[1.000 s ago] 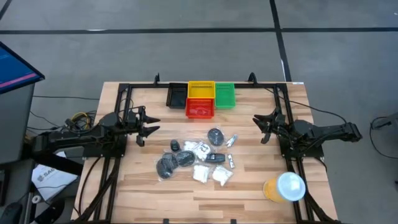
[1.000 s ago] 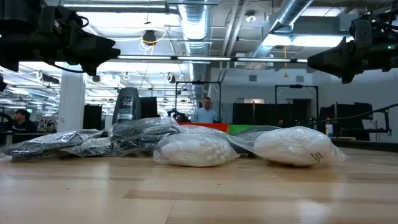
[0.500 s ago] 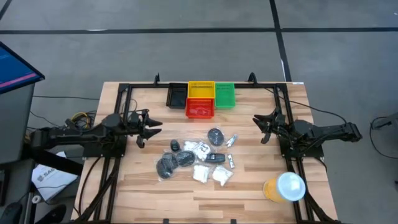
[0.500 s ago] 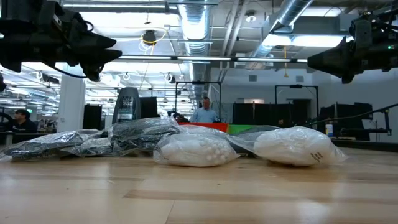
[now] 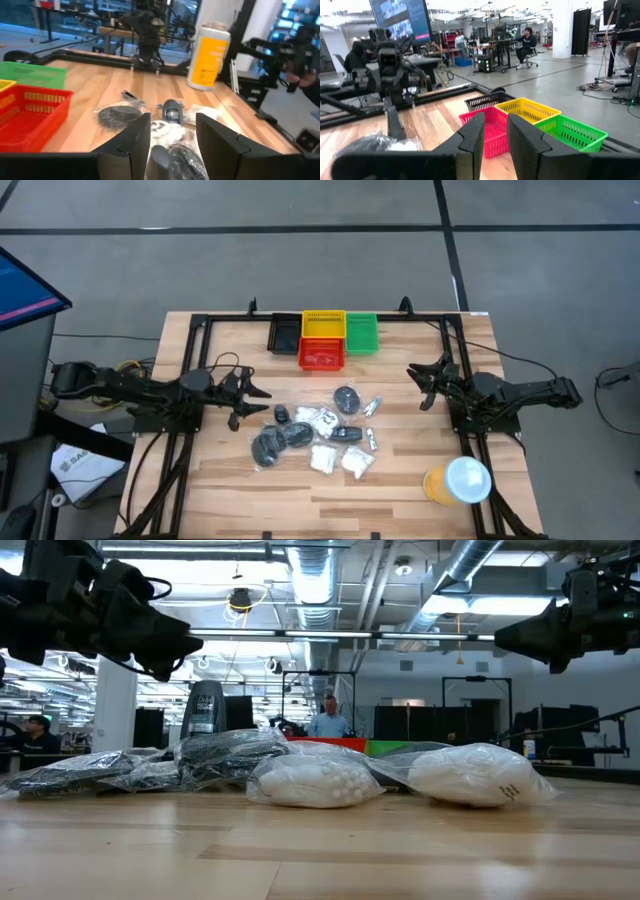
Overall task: Pick & Place Travel size toiletries
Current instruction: Put the black deodorant into the yellow bin
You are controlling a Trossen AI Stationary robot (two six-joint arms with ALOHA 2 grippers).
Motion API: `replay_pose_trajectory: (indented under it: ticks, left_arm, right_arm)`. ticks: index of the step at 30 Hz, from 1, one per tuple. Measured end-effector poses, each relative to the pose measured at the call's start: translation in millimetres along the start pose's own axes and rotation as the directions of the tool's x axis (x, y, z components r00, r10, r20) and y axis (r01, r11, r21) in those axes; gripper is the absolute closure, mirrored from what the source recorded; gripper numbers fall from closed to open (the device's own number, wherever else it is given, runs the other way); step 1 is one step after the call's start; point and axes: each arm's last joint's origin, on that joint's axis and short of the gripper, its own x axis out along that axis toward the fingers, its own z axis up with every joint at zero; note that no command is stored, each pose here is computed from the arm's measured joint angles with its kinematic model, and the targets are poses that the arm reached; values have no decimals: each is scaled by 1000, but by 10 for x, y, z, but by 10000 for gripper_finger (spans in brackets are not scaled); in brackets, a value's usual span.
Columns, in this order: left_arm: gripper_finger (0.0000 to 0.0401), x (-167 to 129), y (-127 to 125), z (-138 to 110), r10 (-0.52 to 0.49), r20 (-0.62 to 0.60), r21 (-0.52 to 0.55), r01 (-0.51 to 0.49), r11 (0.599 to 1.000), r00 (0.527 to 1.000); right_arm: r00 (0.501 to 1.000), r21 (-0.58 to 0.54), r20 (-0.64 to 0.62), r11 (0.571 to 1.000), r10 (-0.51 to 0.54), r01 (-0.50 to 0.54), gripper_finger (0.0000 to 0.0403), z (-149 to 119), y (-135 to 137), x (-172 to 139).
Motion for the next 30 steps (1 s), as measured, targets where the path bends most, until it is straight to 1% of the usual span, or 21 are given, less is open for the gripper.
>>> replay_pose_trajectory:
  ticks: [2, 6, 11, 15, 19, 24, 30]
  left_arm:
    - [244, 24, -16, -11, -5, 0, 9, 5, 1000, 1000]
    - [218, 100, -30, -32, 2, -46, 45, 0, 999, 999]
    - [180, 194, -14, -45, 27, -88, 44, -23, 999, 996]
    - [159, 228, -3, -89, 33, -122, 39, -28, 999, 992]
    - [151, 247, 9, -139, 48, -152, 32, -44, 999, 987]
    - [150, 266, 20, -192, 54, -183, 10, -53, 999, 982]
    - [150, 293, 28, -220, 59, -187, -1, -60, 998, 981]
  right_arm:
    - [1000, -1, -1, 1000, -5, 5, 327, -1, -5, 2]
    - [1000, -2, 1, 1000, -22, 22, 327, 0, -19, 8]
    - [999, 3, 10, 999, -34, 33, 327, 9, -29, 13]
    - [999, 6, 13, 999, -33, 33, 327, 12, -29, 13]
    - [999, 7, 13, 999, -33, 33, 327, 12, -29, 13]
    - [999, 7, 13, 999, -33, 32, 327, 12, -28, 13]
    - [999, 6, 13, 999, -32, 32, 327, 12, -28, 13]
